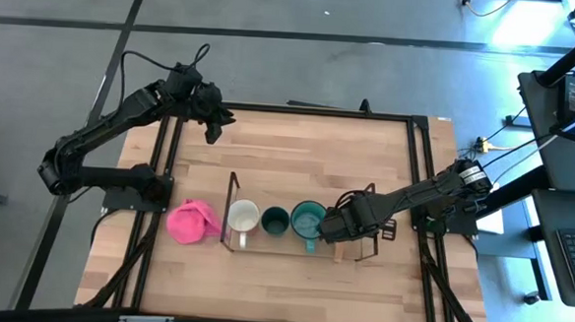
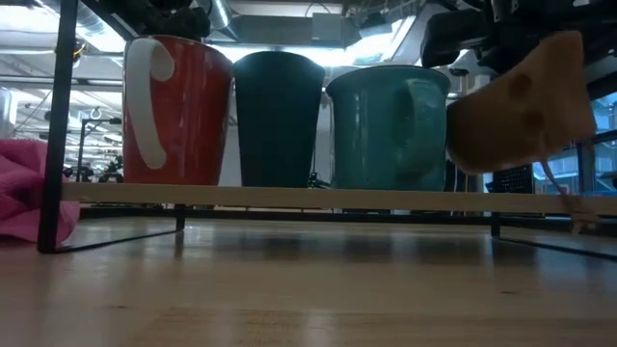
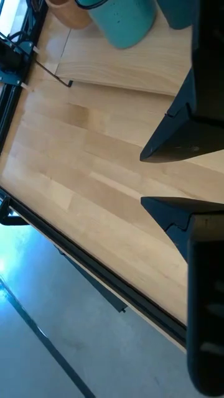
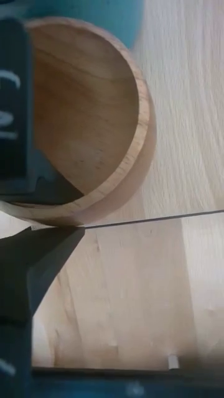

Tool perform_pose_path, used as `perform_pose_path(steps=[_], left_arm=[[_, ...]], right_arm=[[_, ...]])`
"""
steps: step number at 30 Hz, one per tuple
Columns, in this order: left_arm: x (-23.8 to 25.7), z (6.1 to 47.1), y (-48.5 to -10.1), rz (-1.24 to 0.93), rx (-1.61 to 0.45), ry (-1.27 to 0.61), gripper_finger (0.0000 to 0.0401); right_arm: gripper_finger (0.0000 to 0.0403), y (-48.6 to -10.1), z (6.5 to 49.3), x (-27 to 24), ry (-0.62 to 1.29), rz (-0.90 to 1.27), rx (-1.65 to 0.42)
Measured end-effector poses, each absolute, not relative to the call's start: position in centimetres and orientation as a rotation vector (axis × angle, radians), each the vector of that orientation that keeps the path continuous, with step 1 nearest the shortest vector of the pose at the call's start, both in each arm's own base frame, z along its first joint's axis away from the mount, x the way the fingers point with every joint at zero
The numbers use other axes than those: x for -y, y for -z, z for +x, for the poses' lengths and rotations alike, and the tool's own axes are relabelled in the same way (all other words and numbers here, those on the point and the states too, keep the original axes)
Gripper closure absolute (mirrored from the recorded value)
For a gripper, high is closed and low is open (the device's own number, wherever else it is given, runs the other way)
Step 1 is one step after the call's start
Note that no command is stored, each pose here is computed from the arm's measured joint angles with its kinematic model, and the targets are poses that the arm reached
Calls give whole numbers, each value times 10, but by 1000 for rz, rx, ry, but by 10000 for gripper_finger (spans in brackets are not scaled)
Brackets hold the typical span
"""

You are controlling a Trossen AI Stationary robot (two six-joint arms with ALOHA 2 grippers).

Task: Stack small to large cups/mugs on shelf
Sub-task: Put the wooden mug on the shelf

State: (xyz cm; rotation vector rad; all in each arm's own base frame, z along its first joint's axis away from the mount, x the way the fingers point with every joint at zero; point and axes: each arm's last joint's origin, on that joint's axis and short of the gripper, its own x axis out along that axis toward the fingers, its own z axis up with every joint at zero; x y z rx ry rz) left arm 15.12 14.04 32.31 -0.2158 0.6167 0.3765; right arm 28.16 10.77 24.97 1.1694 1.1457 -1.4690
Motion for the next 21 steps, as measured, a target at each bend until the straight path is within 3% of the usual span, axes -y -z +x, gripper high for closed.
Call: perform_pose_path(steps=[21], left_arm=[[-140,151,-323,-199,-620,-370,308]], right_arm=[[331,-250,281,-107,1470,1162,-1139]])
